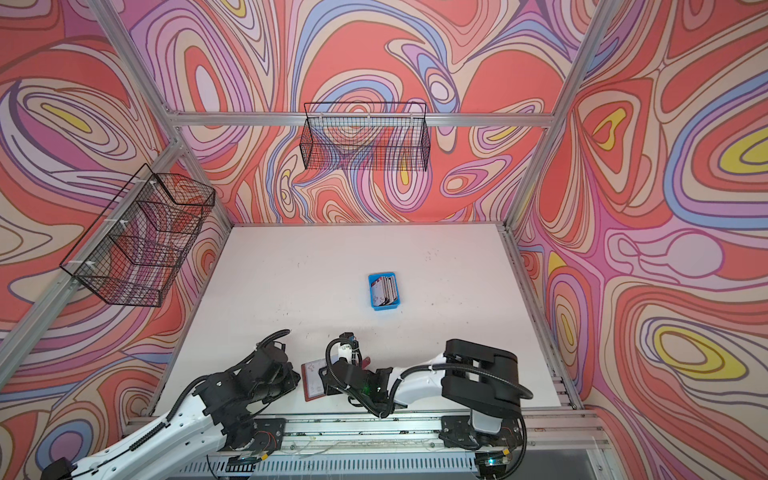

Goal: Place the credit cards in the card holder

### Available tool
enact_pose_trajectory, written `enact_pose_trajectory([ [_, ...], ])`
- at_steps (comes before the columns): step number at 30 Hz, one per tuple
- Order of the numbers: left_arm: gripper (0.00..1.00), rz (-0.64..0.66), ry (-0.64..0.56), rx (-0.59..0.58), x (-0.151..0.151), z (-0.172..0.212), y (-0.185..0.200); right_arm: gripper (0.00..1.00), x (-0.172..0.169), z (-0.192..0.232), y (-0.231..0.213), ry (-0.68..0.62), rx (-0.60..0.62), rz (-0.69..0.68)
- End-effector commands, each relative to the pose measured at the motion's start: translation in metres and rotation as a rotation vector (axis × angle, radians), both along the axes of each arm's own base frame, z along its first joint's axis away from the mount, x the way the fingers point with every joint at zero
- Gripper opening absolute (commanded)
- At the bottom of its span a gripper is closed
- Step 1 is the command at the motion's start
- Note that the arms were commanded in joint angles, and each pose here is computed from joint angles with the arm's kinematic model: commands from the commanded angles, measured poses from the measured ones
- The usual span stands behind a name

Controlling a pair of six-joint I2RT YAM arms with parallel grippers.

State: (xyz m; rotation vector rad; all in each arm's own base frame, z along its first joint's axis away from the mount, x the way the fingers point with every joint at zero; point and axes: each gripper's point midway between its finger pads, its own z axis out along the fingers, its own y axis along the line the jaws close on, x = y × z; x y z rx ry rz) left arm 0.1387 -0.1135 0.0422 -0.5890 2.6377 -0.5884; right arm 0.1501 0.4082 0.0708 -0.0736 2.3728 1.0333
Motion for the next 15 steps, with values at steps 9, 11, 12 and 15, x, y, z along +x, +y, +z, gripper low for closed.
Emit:
enact_pose_trajectory([
  [9,0.5,0.053,-0.183,0.192,0.001,0.034,0.057,0.43,0.014,-0.01,-0.063,-0.061,-0.183,-0.156],
  [11,0.53,0.076,-0.202,0.18,0.002,0.037,0.059,0.45,0.014,-0.014,-0.064,-0.061,-0.196,-0.154],
  [12,0.54,0.082,-0.204,0.181,0.002,0.036,0.061,0.46,0.014,-0.016,-0.064,-0.06,-0.207,-0.152],
  [15,0.56,0.075,-0.197,0.18,0.001,0.034,0.059,0.49,0.014,-0.02,-0.064,-0.061,-0.232,-0.152],
])
